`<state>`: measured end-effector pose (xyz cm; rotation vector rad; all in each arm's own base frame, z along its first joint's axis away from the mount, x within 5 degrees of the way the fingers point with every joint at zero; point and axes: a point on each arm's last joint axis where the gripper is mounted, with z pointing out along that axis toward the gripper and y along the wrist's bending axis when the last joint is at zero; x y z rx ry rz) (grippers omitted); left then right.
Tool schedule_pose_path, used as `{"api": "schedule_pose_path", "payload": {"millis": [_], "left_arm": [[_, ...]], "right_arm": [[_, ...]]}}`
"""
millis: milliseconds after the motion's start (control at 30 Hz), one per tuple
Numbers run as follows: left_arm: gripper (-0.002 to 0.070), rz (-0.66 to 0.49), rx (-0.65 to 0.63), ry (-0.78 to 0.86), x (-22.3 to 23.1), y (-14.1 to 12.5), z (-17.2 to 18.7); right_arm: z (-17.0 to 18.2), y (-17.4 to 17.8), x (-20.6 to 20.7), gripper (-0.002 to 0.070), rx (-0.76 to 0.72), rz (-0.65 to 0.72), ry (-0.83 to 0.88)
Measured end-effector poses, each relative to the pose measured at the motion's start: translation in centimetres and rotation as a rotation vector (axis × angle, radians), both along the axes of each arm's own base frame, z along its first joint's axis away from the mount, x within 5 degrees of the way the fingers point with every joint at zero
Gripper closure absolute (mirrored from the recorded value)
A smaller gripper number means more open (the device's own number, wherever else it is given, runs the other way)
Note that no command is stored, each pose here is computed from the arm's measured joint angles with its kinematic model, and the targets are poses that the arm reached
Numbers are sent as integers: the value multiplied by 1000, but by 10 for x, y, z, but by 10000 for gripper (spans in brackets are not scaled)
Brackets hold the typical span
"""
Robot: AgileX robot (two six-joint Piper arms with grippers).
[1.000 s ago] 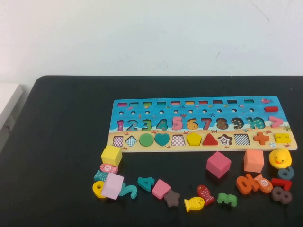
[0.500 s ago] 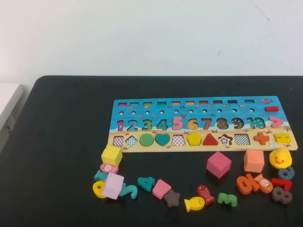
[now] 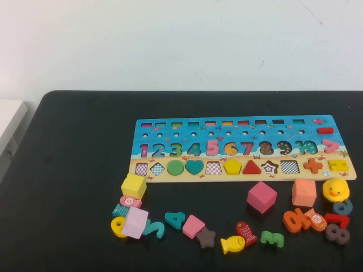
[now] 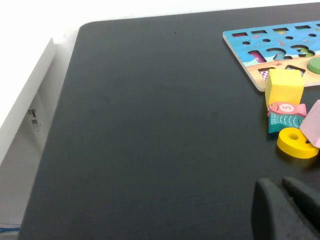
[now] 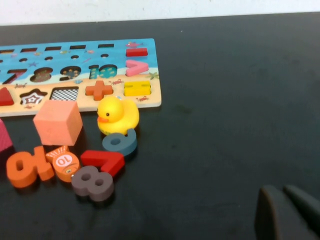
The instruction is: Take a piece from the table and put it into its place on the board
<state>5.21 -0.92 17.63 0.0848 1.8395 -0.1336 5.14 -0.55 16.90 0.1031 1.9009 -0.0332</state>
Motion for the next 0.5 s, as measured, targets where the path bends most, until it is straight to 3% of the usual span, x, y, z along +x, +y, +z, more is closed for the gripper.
{"api": "schedule_pose_path", "payload": {"millis": [500], "left_arm": [[678, -1, 2, 0, 0, 0, 0]], "right_arm": [[0, 0, 0, 658, -10, 3, 3]]}}
